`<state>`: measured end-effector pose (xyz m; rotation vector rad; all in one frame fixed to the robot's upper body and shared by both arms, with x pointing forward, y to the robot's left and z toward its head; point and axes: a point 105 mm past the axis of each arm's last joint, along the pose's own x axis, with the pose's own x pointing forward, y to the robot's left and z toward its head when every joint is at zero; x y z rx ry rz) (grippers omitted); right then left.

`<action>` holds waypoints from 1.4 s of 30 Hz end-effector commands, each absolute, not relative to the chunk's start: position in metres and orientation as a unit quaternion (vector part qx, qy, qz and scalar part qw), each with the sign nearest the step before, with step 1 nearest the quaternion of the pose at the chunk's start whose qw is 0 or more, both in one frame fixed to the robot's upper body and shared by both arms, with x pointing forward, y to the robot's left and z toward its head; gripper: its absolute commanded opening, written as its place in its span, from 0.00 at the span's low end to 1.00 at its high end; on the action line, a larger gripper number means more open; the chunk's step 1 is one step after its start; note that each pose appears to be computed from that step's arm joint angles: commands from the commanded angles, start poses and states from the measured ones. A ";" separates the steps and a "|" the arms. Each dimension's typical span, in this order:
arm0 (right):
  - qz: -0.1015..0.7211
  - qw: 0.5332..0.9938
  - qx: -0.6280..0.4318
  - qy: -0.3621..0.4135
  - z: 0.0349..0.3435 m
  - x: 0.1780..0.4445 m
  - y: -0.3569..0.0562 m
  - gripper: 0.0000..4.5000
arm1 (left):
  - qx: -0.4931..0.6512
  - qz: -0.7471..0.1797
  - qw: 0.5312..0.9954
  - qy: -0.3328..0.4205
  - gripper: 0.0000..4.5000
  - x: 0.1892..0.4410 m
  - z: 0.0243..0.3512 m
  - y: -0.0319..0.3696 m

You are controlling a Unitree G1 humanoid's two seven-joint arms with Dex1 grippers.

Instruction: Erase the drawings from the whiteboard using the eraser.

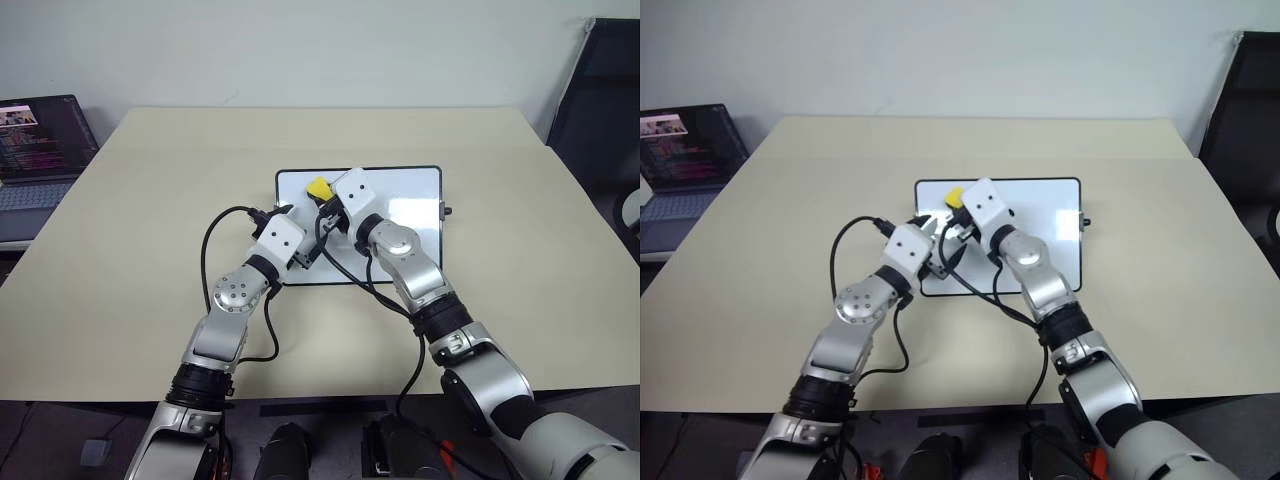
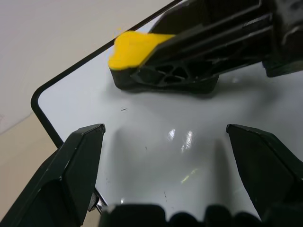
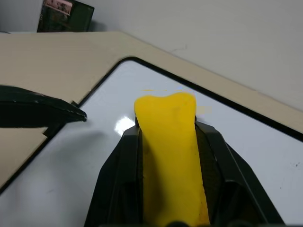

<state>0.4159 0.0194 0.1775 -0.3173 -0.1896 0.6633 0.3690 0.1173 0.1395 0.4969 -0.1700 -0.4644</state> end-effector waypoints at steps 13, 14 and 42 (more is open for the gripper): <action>0.301 0.928 -0.211 -0.064 0.145 0.411 -0.007 0.26 | 0.253 -0.214 0.938 -0.101 1.00 0.361 0.154 0.122; 0.300 0.928 -0.216 -0.056 0.138 0.408 -0.013 0.26 | 0.252 -0.214 0.938 -0.101 1.00 0.361 0.154 0.122; 0.285 0.934 -0.174 -0.129 0.181 0.418 0.000 0.26 | 0.248 -0.227 0.936 -0.108 1.00 0.365 0.159 0.113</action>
